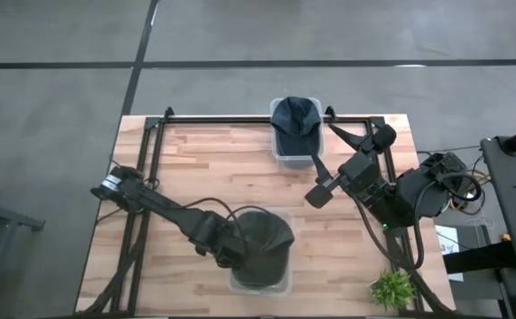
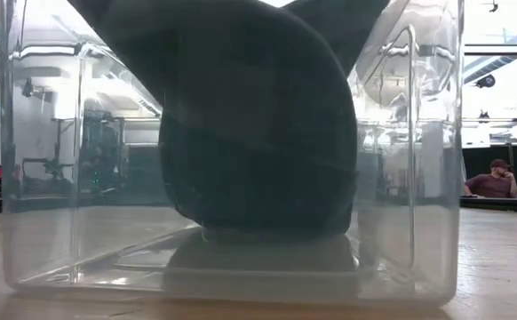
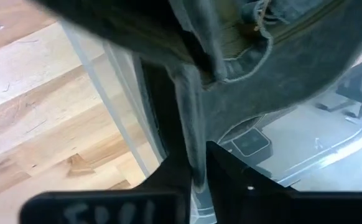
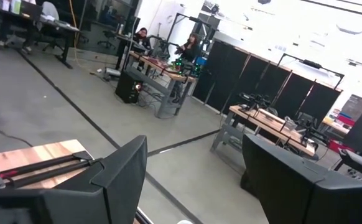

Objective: Pick & Place hat
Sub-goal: Put the gray cap into the bottom transparent bin, then return to Home Position

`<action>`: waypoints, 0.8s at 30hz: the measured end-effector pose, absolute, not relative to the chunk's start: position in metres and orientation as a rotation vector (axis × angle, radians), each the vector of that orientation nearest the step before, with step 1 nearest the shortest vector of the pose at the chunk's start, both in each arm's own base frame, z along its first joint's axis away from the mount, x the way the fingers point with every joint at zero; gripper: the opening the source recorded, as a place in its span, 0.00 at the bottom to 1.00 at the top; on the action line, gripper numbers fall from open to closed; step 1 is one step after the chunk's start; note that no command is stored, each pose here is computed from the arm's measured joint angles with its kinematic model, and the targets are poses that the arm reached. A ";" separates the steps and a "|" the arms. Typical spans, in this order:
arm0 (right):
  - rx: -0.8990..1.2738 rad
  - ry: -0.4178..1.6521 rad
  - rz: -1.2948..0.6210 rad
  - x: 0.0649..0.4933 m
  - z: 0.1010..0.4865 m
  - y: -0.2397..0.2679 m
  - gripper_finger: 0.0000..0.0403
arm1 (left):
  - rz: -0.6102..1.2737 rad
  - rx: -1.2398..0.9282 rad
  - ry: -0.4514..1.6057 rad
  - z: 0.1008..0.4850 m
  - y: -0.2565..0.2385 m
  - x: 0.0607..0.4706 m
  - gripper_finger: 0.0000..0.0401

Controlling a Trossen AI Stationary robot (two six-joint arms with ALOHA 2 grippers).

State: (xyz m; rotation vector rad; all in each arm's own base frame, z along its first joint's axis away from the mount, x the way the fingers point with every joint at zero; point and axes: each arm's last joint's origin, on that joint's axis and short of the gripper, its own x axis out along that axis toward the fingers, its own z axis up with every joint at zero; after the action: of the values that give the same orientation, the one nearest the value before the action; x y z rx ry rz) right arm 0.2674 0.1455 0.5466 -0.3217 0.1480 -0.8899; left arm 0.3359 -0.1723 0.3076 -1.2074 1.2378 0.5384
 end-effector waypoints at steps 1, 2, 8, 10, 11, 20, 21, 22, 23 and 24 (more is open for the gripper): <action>-0.322 0.148 -0.890 0.267 0.547 0.146 0.64 | 0.535 -1.209 1.236 0.308 -0.172 0.336 0.11; -0.323 0.149 -0.890 0.267 0.547 0.145 0.64 | 0.529 -1.214 1.232 0.310 -0.172 0.336 0.13; -0.326 0.150 -0.889 0.267 0.546 0.146 0.62 | 0.501 -1.245 1.216 0.321 -0.169 0.330 0.32; -0.327 0.151 -0.889 0.268 0.546 0.146 0.62 | 0.500 -1.274 1.201 0.327 -0.168 0.327 0.38; -0.328 0.152 -0.889 0.268 0.546 0.146 0.62 | 0.498 -1.280 1.189 0.330 -0.167 0.325 0.40; -0.125 0.166 -0.447 0.262 0.524 0.152 0.60 | 0.448 -1.073 0.782 0.387 -0.145 0.286 0.44; -0.093 0.208 -0.388 0.261 0.519 0.150 0.60 | 0.445 -1.003 0.717 0.394 -0.142 0.280 0.44; -0.078 0.252 -0.354 0.262 0.513 0.148 0.59 | 0.445 -0.936 0.657 0.402 -0.138 0.274 0.44; -0.087 0.294 -0.339 0.262 0.508 0.147 0.58 | 0.447 -0.871 0.601 0.409 -0.135 0.268 0.44; -0.103 0.326 -0.337 0.263 0.503 0.147 0.57 | 0.448 -0.807 0.551 0.415 -0.132 0.263 0.44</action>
State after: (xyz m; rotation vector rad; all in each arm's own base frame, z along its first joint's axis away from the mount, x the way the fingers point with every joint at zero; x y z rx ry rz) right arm 0.2628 0.1466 0.5028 -0.1033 0.3263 -0.3375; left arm 0.2628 -0.1319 0.4147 -0.8075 0.5509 0.4481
